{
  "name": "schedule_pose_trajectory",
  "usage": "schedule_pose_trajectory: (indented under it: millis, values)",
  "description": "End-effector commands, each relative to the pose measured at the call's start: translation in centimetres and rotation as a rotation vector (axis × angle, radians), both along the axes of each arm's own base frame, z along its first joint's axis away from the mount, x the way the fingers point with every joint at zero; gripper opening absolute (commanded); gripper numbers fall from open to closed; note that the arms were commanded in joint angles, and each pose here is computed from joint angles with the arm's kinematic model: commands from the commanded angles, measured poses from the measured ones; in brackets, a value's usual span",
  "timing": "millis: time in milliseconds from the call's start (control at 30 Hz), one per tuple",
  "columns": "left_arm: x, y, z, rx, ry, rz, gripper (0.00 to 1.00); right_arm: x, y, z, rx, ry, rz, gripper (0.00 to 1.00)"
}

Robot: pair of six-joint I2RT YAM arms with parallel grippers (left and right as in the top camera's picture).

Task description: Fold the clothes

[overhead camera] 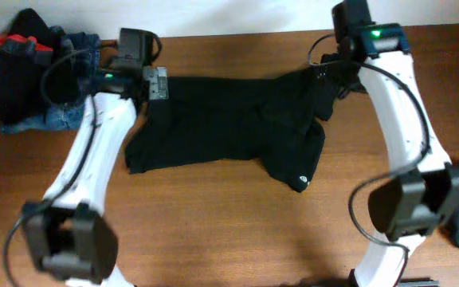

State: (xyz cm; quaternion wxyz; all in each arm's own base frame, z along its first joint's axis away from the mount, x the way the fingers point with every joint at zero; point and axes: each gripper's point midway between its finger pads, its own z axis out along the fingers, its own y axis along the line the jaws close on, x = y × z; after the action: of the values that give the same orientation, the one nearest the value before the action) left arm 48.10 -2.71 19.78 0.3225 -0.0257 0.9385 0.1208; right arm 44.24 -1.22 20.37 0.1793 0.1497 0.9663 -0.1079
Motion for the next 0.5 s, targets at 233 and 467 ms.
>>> schedule_pose_trajectory:
  millis: [233, 467]
  values:
    - [-8.8, -4.3, -5.9, -0.232, 0.447, -0.151, 0.80, -6.1, 3.9, -2.3, 0.224, 0.246, 0.157, 0.96]
    - [-8.8, -4.3, -10.3, -0.224, 0.526, -0.139, 0.46, -6.7, 5.8, -7.2, 0.327, 0.301, 0.213, 0.36]
